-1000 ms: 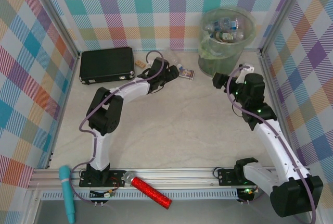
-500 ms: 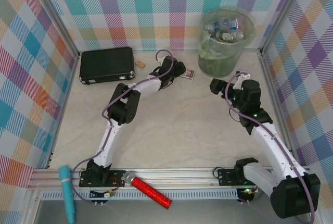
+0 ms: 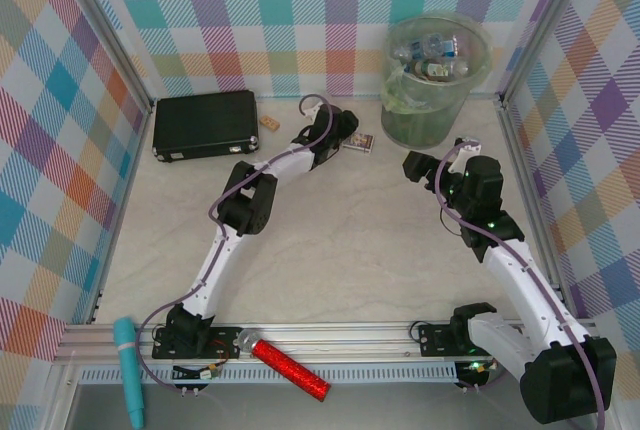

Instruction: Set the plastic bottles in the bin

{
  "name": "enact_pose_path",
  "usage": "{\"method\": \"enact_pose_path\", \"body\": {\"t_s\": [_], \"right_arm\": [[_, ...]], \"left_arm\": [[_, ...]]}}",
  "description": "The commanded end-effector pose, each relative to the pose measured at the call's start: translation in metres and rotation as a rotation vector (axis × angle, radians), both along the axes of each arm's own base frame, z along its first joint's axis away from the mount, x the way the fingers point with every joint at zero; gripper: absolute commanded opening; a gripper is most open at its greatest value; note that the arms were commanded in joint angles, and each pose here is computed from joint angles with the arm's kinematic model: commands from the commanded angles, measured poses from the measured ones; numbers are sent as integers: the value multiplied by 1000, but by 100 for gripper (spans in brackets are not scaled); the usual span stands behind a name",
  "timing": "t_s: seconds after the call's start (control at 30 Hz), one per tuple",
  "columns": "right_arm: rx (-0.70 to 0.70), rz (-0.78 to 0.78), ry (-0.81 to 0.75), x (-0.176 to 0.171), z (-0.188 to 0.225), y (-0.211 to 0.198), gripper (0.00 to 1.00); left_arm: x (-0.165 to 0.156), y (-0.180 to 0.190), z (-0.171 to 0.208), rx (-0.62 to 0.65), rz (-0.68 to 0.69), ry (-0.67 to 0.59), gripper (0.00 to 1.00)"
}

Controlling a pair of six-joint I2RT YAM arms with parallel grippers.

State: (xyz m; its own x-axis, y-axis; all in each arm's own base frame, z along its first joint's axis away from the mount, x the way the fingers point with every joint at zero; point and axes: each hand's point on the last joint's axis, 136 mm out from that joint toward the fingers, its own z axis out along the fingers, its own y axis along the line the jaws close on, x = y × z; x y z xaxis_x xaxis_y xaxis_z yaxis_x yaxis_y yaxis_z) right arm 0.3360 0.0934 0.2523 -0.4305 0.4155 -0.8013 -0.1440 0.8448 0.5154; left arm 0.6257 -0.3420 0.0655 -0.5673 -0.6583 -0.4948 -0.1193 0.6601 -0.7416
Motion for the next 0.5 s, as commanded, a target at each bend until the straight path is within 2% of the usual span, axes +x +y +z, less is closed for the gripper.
{"method": "enact_pose_path", "body": {"t_s": [0.0, 0.03, 0.1, 0.27, 0.47], "right_arm": [[25, 15, -36, 0, 9, 5, 99], [27, 13, -39, 0, 9, 4, 99], [28, 13, -38, 0, 9, 5, 99], [24, 6, -38, 0, 9, 3, 99], [19, 9, -32, 0, 6, 3, 99]], "left_arm": [[1, 9, -27, 1, 13, 63, 58], [1, 9, -26, -1, 12, 62, 56], [1, 11, -25, -3, 13, 59, 43], [3, 19, -21, -45, 32, 50, 29], [1, 33, 11, -90, 38, -15, 26]]}}
